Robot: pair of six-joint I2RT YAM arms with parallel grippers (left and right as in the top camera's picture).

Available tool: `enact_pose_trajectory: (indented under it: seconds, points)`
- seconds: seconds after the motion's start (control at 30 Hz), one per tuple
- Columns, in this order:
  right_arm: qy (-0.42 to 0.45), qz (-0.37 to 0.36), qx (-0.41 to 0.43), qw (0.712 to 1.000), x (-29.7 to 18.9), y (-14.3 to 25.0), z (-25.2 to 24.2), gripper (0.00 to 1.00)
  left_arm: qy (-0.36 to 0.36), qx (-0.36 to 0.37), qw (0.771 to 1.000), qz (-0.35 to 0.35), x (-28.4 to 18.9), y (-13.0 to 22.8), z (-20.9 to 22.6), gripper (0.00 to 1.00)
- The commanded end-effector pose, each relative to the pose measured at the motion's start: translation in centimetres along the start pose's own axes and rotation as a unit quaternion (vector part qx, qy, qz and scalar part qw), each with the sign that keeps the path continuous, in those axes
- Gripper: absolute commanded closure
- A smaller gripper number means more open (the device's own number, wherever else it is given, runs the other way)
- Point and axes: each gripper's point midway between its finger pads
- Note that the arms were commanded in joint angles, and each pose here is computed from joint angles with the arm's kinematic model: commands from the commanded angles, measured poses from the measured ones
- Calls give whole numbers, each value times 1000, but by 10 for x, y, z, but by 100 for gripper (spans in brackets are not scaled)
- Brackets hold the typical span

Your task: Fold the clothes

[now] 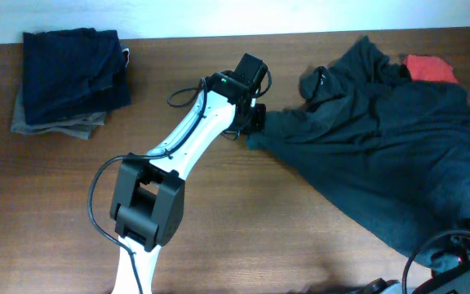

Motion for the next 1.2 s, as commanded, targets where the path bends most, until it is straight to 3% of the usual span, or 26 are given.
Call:
enact_pose_trajectory:
  seconds: [0.0, 0.03, 0.1, 0.13, 0.4, 0.77, 0.8, 0.9, 1.03, 1.17]
  points:
    - [-27, -2, 4, 1000, -8, -2, 9, 71, 0, 20, 1000, -18, -4, -14, -1, 99]
    - [-26, 0, 4, 1000, -8, -1, 8, 66, 0, 20, 1000, -18, -5, -14, -2, 99]
    - [-18, 11, 4, 1000, -8, 4, 5, 35, -2, 20, 1000, -16, -5, -13, 0, 99]
    - [-17, 17, 4, 1000, -8, 7, 5, 29, -3, 20, 1000, -14, -5, -12, 0, 99]
    - [-6, 60, 5, 998, 9, 38, -2, 28, -5, 20, 1000, -11, -4, -11, 1, 99]
    - [-11, 79, 5, 997, 17, 52, -1, 28, -5, 21, 1000, -11, -4, -11, 1, 99]
    - [-11, 79, 5, 997, 17, 52, -1, 30, -5, 21, 1000, -11, -4, -11, 1, 99]
    - [-11, 80, 5, 997, 17, 53, -1, 51, -5, 21, 1000, -11, -4, -11, 1, 99]
    - [-11, 81, 5, 997, 16, 53, -1, 96, -5, 21, 1000, -11, -5, -11, 1, 99]
    - [-13, 77, 15, 997, 16, 51, 0, 96, -2, 22, 1000, -15, -10, -13, -1, 99]
Point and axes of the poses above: each gripper's point midway between its finger pads, its own x axis out along the fingers, its own z axis along the line the jaws close on, y = z × x, and after that the axes turned 15 degrees about -x, right-handed
